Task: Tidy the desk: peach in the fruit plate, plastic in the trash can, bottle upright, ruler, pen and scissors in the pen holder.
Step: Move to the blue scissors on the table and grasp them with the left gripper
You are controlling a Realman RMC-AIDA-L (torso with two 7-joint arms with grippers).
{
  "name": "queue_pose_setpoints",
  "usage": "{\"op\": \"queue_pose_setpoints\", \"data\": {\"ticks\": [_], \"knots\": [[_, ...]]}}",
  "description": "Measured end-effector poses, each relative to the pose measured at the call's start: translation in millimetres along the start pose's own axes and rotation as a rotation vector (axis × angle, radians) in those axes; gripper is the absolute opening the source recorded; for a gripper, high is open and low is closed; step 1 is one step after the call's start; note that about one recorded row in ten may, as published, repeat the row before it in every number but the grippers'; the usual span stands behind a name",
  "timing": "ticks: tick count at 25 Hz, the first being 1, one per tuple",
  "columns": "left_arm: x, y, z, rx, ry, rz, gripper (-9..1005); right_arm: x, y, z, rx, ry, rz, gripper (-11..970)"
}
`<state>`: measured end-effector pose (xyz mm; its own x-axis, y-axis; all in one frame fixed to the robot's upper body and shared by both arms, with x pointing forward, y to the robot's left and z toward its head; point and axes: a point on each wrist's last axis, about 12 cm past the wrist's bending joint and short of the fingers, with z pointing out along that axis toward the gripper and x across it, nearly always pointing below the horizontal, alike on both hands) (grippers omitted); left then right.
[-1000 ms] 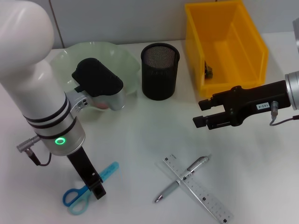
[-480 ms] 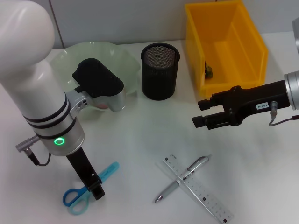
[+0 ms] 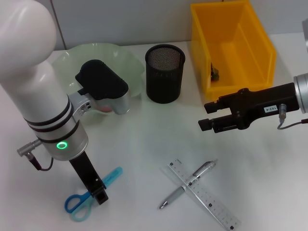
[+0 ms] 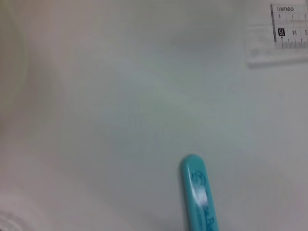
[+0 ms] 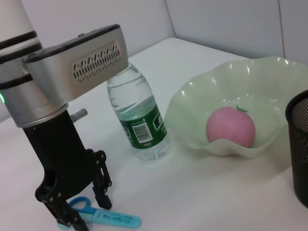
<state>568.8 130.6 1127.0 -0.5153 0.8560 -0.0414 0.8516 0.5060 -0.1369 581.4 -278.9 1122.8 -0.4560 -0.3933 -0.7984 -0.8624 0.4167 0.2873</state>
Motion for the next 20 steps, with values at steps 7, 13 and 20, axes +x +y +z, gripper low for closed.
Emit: {"op": "queue_pose_setpoints", "data": {"ticks": [7,13,20], "knots": [[-1,0.0,0,-0.004,-0.012,0.002,496,1,-0.2,-1,0.003,-0.001,0.002,657],[-3,-4.7,-2,-0.032,-0.029,0.022,497,3,-0.1,-2,0.007,-0.002,0.006,657],[-3,-12.2,3,-0.07,-0.017,0.05,498,5,0.1,-3,0.009,-0.006,0.003,657]]}}
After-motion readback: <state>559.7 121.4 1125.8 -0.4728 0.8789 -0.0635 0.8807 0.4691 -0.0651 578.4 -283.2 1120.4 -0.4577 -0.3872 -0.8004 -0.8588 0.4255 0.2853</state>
